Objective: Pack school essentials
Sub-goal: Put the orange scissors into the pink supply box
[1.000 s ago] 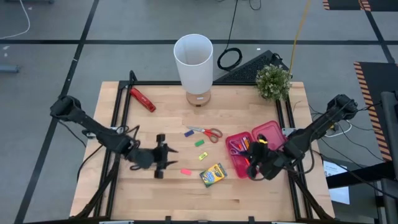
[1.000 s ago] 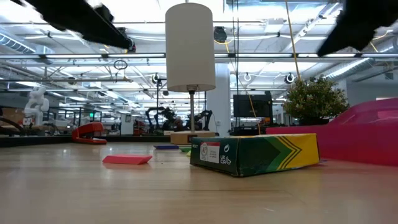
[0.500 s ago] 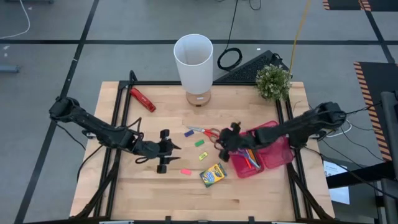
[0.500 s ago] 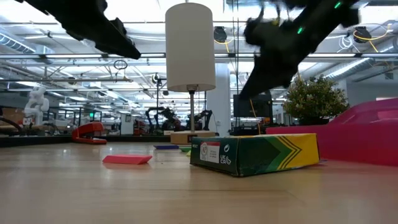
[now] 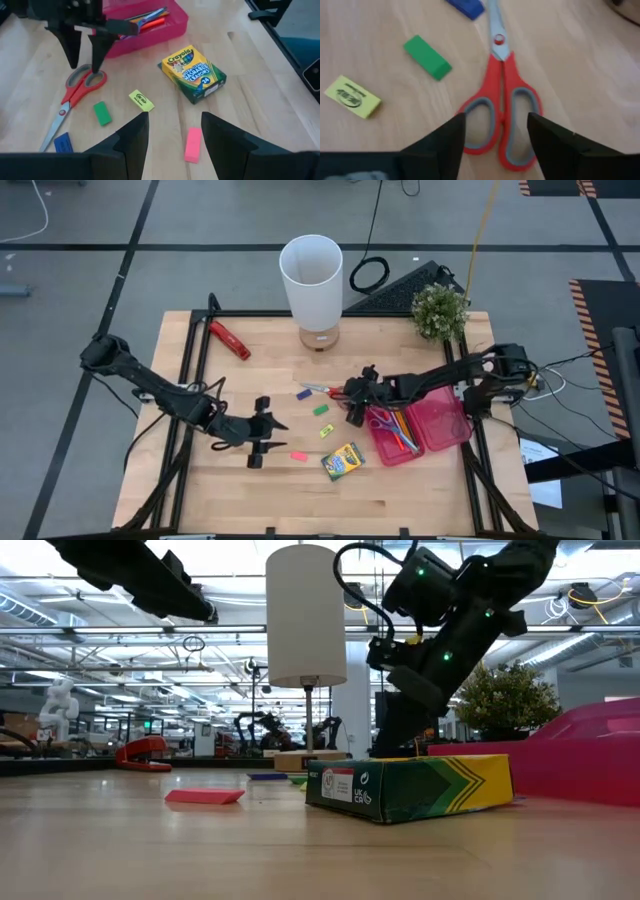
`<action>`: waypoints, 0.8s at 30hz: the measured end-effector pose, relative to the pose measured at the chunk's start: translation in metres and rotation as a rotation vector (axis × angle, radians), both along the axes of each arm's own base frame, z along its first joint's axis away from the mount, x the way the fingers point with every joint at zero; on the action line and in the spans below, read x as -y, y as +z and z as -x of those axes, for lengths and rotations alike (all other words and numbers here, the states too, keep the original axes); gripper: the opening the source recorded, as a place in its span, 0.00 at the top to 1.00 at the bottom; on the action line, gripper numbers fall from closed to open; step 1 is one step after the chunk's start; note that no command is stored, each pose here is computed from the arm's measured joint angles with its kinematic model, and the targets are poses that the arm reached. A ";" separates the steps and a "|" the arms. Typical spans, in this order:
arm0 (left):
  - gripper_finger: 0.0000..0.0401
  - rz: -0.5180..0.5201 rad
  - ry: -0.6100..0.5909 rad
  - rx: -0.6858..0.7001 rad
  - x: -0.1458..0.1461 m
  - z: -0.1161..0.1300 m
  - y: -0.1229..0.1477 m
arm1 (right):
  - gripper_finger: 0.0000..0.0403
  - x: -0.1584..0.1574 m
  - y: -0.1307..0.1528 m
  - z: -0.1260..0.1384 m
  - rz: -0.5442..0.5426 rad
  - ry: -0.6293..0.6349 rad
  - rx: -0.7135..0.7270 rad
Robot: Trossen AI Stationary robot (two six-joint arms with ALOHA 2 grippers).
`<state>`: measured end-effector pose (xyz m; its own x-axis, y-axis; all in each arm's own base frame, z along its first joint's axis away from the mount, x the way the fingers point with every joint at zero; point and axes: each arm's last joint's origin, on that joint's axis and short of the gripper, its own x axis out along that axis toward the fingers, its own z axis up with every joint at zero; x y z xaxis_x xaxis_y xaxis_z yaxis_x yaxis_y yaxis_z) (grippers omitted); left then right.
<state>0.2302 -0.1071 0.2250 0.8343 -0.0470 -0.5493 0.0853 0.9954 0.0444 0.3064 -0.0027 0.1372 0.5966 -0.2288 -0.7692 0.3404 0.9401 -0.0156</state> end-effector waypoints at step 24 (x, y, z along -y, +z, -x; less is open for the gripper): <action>0.54 0.010 -0.046 0.036 0.011 0.003 0.003 | 0.68 0.005 -0.033 -0.014 0.032 -0.005 -0.089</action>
<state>0.2270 -0.1183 0.2280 0.8503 -0.0911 -0.5184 0.1296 0.9908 0.0383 0.3207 -0.0078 0.1041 0.5248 -0.2569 -0.8115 0.3406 0.9371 -0.0765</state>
